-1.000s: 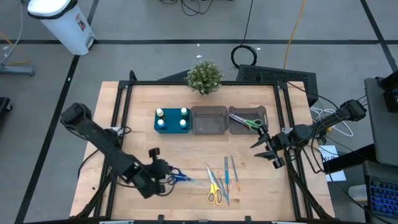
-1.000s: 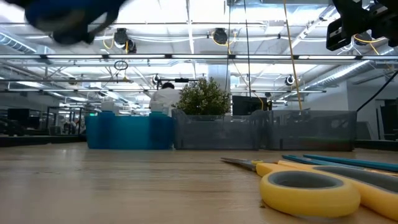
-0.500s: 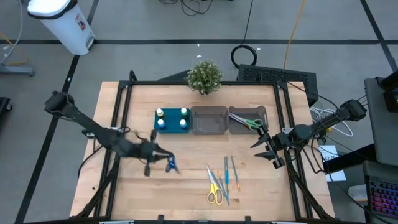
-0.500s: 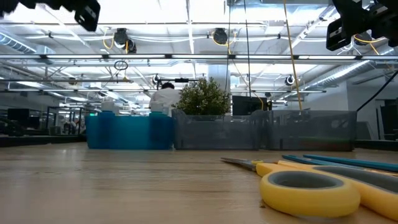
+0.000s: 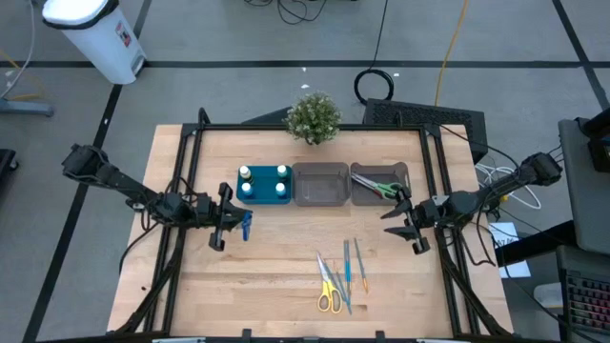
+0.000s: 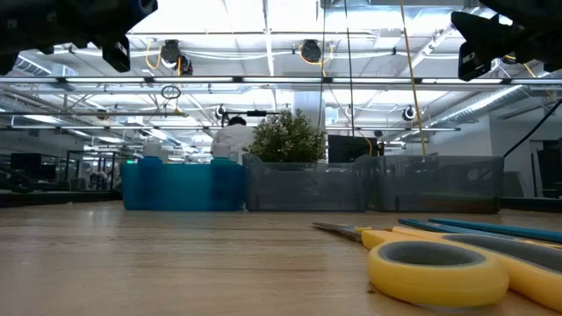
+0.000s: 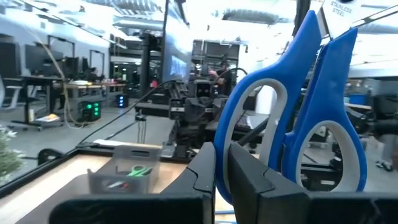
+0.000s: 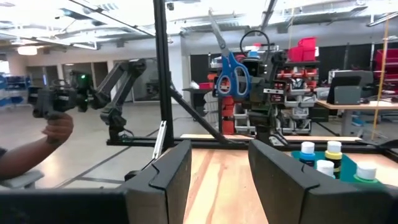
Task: Pick & Place Paint Supplies
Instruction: Put the blue scissor into the right black bin
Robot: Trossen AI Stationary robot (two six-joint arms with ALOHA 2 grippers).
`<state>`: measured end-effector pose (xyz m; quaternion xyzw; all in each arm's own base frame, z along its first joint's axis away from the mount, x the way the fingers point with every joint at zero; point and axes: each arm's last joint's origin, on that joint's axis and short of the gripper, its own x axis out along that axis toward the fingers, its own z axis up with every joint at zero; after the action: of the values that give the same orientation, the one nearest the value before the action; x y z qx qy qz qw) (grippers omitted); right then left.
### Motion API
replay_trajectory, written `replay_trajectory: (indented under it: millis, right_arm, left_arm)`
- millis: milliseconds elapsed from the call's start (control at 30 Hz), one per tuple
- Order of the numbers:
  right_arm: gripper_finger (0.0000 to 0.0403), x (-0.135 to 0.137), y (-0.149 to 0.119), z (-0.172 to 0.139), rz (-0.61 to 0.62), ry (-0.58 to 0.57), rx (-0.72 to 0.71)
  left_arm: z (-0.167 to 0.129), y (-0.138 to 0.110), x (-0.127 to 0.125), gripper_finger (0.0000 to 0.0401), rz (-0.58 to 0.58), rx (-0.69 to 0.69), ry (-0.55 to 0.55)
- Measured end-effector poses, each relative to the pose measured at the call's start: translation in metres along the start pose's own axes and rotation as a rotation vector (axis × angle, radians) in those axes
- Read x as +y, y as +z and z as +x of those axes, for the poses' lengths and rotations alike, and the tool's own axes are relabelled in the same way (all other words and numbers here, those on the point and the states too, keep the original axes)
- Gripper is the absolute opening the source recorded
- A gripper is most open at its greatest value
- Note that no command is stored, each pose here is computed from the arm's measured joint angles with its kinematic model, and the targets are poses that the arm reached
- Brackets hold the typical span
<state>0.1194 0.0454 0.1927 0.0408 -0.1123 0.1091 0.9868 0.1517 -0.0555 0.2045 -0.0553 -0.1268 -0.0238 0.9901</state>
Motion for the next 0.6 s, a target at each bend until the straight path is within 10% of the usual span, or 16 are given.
replay_trajectory:
  millis: [600]
  right_arm:
    - [0.015,0.0003,-0.0023,0.001,0.001,0.004,0.018]
  left_arm:
    - [-0.0001,-0.0042,-0.0002,0.002,-0.008,0.041,-0.002]
